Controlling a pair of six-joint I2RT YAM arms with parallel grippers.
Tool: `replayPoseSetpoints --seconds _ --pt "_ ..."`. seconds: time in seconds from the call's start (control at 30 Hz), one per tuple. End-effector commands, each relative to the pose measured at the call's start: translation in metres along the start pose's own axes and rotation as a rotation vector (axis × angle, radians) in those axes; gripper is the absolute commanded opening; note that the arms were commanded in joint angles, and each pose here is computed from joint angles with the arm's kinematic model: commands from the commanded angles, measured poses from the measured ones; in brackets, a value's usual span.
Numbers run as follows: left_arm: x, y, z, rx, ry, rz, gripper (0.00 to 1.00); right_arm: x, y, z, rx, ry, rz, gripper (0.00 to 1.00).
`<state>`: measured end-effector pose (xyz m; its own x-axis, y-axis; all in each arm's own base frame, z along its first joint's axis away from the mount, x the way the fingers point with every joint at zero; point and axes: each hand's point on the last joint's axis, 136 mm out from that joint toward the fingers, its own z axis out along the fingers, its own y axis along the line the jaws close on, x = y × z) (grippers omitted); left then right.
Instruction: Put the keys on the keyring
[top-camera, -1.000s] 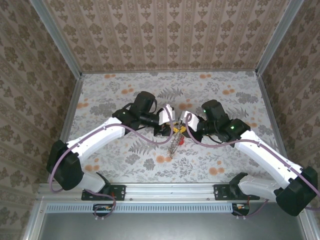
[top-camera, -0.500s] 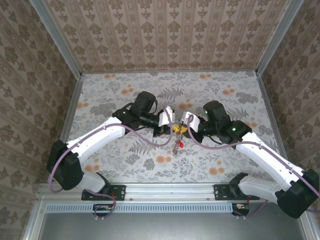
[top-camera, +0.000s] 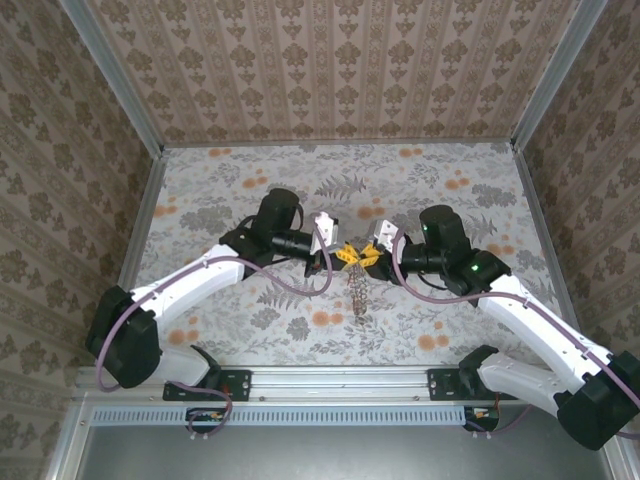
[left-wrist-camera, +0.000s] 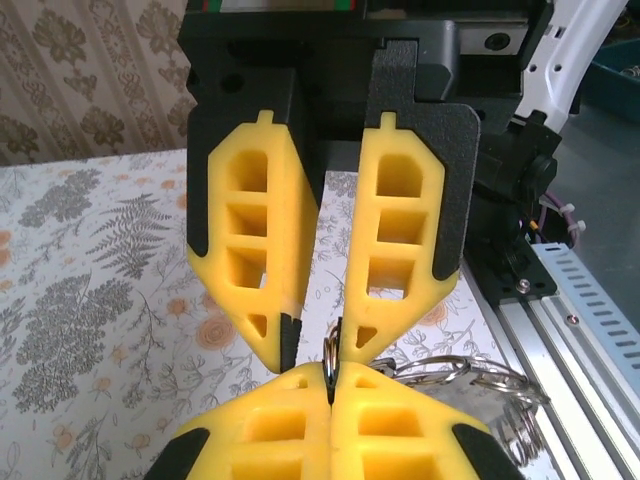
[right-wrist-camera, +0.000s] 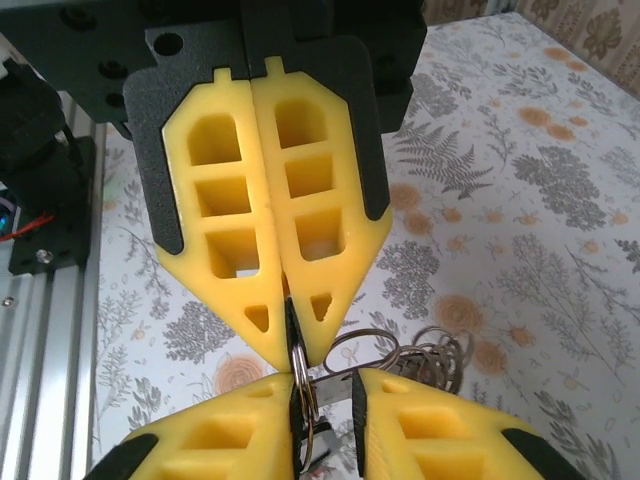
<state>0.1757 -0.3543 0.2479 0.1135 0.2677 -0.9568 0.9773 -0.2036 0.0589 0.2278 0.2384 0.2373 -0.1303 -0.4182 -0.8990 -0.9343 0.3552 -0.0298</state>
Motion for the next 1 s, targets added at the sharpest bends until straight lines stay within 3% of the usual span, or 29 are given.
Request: replayPoseSetpoints --seconds 0.0,0.23,0.4,0.7,0.97 --pt "-0.028 -0.008 -0.008 0.018 -0.098 0.088 0.0 -0.012 0.01 -0.002 -0.066 -0.064 0.004 0.24" --pt "-0.035 -0.011 -0.011 0.021 -0.144 0.128 0.0 -0.01 0.016 -0.008 -0.124 -0.089 0.041 0.27" --pt "-0.039 -0.012 -0.012 0.039 -0.16 0.138 0.0 -0.008 0.018 -0.013 -0.145 -0.094 0.05 0.17" --pt "-0.045 -0.009 -0.011 0.034 -0.193 0.131 0.0 -0.01 0.017 -0.01 -0.157 -0.103 0.057 0.22" --pt "-0.051 -0.003 0.0 -0.012 -0.24 0.121 0.0 -0.022 0.01 -0.003 -0.158 -0.187 0.073 0.19"
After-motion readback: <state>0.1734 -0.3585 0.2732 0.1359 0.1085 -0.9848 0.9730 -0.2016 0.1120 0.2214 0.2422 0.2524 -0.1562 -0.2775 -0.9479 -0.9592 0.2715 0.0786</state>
